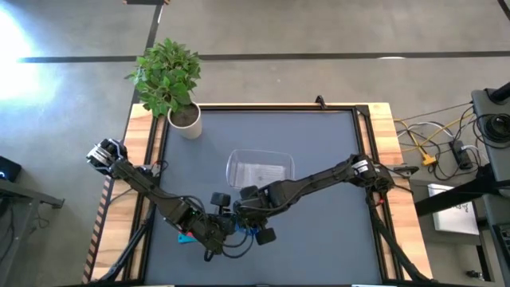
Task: Nest measuring cups in basket
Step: Stack the dark blue measuring cup on top of the red measuring cup
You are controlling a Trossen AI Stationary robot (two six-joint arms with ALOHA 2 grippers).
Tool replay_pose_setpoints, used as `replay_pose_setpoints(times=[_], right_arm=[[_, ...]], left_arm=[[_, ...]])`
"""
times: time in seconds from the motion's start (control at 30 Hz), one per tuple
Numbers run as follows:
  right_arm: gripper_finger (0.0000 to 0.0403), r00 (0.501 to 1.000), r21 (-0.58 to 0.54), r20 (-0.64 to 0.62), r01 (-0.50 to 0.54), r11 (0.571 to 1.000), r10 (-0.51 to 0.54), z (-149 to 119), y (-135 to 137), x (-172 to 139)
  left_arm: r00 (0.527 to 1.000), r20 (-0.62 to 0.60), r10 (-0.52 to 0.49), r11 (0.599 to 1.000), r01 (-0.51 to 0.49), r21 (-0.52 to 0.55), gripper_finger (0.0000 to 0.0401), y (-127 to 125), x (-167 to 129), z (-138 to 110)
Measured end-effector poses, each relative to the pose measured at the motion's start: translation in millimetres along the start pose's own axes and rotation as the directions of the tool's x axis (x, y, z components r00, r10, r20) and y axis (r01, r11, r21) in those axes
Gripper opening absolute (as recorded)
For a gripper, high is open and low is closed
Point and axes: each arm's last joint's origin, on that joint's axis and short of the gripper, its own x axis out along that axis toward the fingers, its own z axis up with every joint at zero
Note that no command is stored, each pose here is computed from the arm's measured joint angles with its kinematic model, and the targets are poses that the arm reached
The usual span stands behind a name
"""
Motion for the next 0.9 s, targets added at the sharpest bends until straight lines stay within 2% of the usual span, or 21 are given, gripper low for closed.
replay_pose_setpoints(times=[0.37, 0.57, 0.73, 0.9], right_arm=[[0.0009, 1.000, 0.000, 0.001, -0.001, 1.000, 0.001, 0.1, 0.0, -0.2], [0.0010, 1.000, -0.007, 0.002, -0.004, 1.000, 0.004, 0.2, 0.1, -0.3], [0.0026, 1.000, -0.011, 0.003, -0.006, 1.000, 0.006, 0.3, 0.4, -1.1], [0.0032, 1.000, -0.011, 0.003, 0.018, 1.000, -0.018, 0.3, -1.7, -1.2]], left_arm=[[1.000, 0.000, 0.000, 1.000, 0.000, -0.002, 0.0114, 0.0, 0.0, 0.0], [1.000, 0.002, 0.007, 1.000, -0.007, -0.006, 0.0092, 0.3, -0.1, 0.1], [1.000, 0.002, 0.008, 1.000, -0.008, -0.011, 0.0073, 0.3, -0.1, 0.0], [1.000, 0.001, -0.020, 1.000, 0.020, -0.015, 0.0050, -0.9, -0.3, 0.5]])
